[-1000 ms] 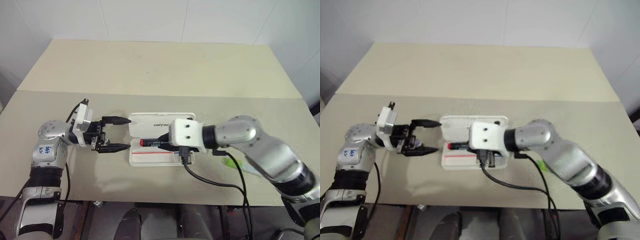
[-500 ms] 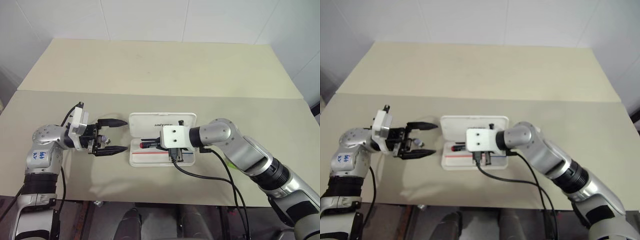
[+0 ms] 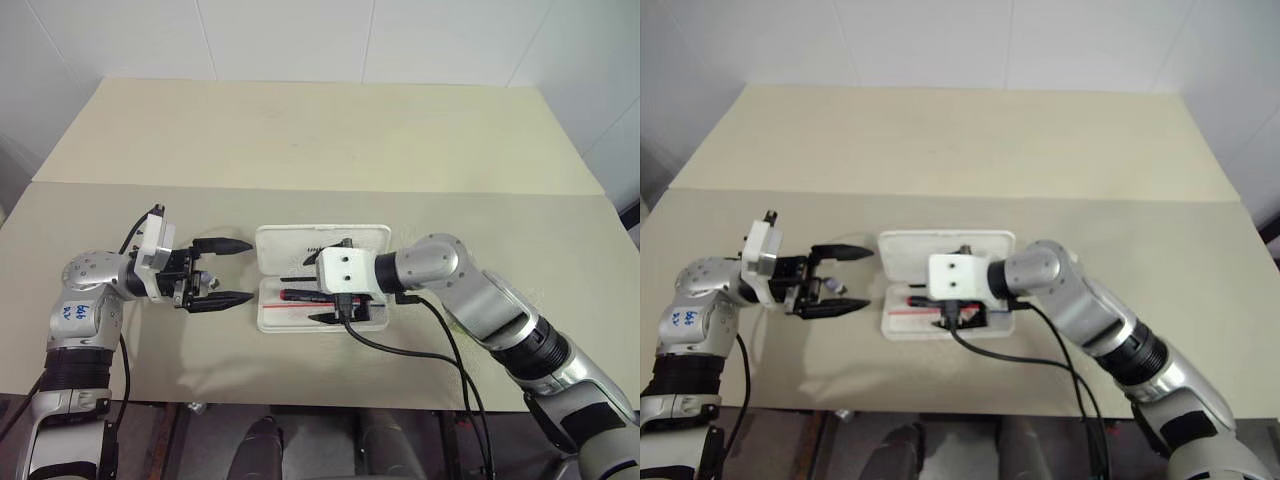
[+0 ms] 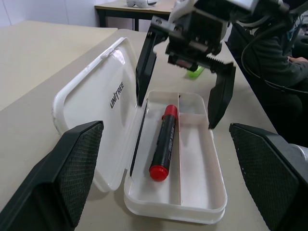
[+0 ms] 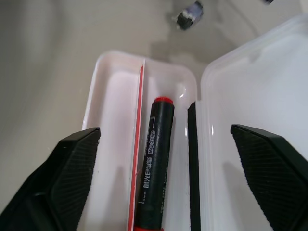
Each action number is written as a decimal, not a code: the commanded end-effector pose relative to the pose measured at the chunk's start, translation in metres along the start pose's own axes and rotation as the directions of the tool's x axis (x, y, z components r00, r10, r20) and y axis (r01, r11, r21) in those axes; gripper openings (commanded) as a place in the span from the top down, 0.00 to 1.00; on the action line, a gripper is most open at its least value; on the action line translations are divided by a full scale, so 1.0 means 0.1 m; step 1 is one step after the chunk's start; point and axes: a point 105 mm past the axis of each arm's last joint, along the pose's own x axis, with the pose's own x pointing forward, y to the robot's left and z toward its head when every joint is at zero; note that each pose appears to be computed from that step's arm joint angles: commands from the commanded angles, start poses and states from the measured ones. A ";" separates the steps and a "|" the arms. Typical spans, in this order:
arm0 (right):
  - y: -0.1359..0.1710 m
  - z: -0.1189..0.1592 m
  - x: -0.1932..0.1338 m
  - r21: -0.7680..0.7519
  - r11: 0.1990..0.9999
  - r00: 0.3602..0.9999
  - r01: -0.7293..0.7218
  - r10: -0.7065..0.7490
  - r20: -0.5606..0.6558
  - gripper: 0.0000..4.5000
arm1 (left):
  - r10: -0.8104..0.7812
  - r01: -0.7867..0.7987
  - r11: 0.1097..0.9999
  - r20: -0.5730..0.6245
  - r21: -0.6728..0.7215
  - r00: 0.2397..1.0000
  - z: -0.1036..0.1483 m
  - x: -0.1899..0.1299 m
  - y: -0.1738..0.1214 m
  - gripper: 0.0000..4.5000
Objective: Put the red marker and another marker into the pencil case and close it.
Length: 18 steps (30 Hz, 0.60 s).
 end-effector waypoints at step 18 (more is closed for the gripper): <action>0.23 -0.73 -1.23 0.222 0.971 0.977 0.091 -0.044 -0.209 0.01 | 0.003 -0.004 1.000 0.041 0.016 0.999 0.06 0.05 -0.09 0.00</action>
